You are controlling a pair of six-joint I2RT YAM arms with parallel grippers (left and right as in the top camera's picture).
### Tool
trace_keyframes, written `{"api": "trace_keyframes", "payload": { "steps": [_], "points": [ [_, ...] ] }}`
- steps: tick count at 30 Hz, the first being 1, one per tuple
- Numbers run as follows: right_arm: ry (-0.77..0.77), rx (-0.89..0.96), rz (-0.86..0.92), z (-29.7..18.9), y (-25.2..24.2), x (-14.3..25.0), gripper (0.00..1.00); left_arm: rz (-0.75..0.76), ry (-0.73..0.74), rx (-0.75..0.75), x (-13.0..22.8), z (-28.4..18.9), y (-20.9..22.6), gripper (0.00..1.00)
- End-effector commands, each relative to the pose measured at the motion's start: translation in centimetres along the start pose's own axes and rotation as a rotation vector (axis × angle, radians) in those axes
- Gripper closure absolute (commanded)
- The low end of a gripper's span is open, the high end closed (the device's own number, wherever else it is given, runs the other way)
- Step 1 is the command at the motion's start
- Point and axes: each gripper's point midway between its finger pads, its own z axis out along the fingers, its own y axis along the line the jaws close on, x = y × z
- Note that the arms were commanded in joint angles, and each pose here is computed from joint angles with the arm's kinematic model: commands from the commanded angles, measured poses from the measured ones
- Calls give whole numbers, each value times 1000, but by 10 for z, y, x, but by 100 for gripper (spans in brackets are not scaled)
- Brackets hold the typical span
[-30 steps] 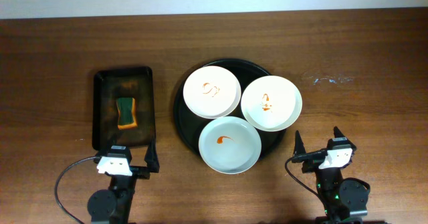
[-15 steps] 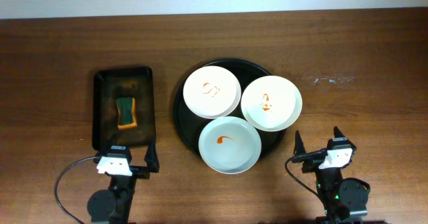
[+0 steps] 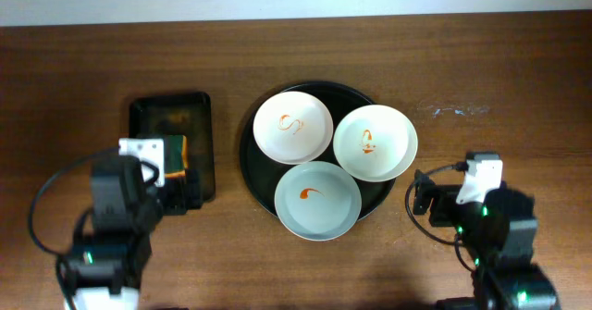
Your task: Clean dirty plates on tray and stack at the side
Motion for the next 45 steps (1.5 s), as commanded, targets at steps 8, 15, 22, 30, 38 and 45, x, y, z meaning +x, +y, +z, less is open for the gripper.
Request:
{"api": "trace_keyframes", "payload": {
  "steps": [8, 15, 22, 30, 38, 45],
  "points": [
    [290, -51, 24, 25, 13, 7, 1, 15, 73, 39, -41, 12, -8, 1],
    [291, -50, 24, 25, 13, 7, 1, -93, 242, -131, -28, 119, 61, 5],
    [291, -47, 23, 25, 13, 7, 1, -134, 421, -52, 29, 198, 60, 26],
    [291, -47, 23, 25, 13, 7, 1, -125, 497, -18, 52, 211, 47, 58],
    [288, -39, 22, 25, 11, 6, 1, -123, 503, -16, 52, 210, 45, 100],
    [223, -5, 14, 54, 8, -37, 1, -124, 362, 39, -11, 157, 33, 100]
  ]
}}
